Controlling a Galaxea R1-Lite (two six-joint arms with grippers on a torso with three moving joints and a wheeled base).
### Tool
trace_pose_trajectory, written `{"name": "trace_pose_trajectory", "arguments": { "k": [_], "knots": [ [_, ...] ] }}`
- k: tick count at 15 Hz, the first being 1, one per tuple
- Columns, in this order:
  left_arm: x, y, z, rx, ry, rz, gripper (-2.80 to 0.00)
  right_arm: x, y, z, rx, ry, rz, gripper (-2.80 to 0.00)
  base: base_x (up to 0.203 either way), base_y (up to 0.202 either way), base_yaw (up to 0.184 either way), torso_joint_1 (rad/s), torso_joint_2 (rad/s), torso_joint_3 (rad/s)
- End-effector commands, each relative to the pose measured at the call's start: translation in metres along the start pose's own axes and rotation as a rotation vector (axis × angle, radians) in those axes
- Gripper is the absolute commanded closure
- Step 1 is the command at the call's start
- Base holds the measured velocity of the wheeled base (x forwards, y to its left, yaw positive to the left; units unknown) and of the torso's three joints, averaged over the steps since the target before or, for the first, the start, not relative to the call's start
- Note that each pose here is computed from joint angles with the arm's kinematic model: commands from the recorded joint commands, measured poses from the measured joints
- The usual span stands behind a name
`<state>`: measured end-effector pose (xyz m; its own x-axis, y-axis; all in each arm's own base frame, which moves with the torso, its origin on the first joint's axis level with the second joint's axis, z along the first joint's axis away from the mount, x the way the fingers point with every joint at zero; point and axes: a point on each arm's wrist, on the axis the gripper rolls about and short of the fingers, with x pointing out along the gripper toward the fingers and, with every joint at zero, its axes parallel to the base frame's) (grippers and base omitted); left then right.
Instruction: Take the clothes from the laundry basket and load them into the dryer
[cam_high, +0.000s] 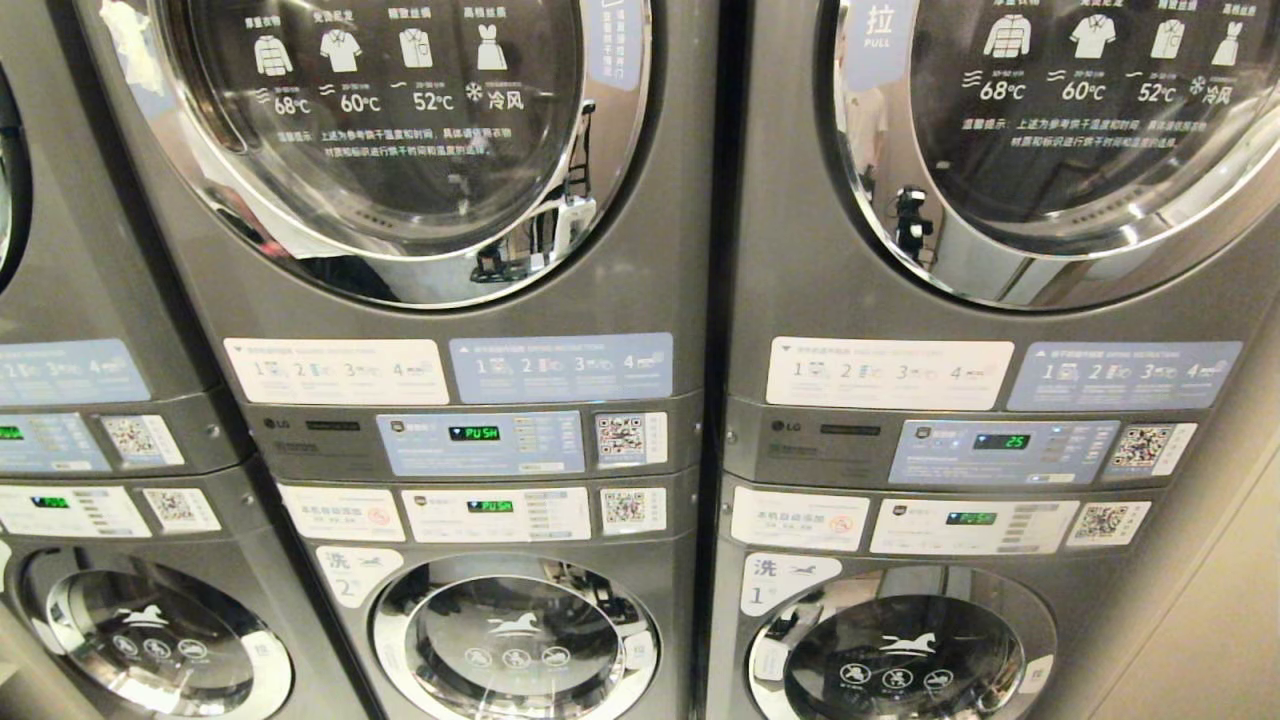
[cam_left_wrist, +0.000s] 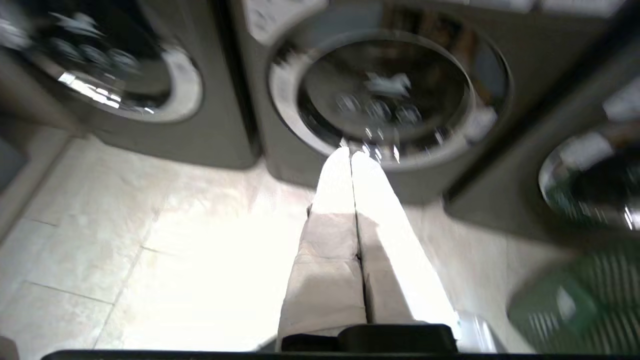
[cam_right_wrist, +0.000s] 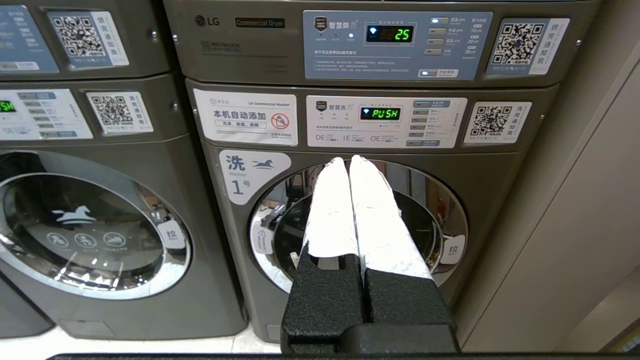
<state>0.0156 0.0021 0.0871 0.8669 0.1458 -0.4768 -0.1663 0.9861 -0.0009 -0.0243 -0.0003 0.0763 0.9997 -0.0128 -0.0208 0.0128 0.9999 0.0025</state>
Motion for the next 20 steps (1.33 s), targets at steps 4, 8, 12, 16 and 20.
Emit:
{"name": "trace_pose_trajectory", "arguments": {
  "k": [4,8,12,16,20],
  "knots": [
    [-0.013,-0.001,-0.006,0.237,-0.252,-0.34,0.0,0.0,0.0,0.0,0.008,-0.002,-0.001,0.0,0.0,0.0,0.0,0.0,0.0,0.0],
    [-0.015,0.003,-0.003,0.236,-0.32,-0.167,0.0,0.0,0.0,-0.001,-0.002,0.0,0.0,0.0,0.0,0.0,0.0,0.0,0.0,0.0],
    [-0.017,0.006,-0.001,0.217,-0.284,-0.028,0.0,0.0,0.0,0.0,-0.046,0.0,0.01,0.0,0.0,0.0,0.0,0.0,0.0,0.0],
    [-0.019,0.005,-0.006,0.192,-0.229,0.019,0.0,0.0,0.0,0.0,-0.041,-0.001,0.007,0.0,0.0,0.0,0.0,0.0,0.0,0.0],
    [-0.028,0.005,-0.013,0.173,-0.315,-0.005,0.0,0.001,0.0,0.0,-0.038,-0.021,0.006,0.0,0.0,0.0,0.0,0.0,0.0,0.0]
  ]
}}
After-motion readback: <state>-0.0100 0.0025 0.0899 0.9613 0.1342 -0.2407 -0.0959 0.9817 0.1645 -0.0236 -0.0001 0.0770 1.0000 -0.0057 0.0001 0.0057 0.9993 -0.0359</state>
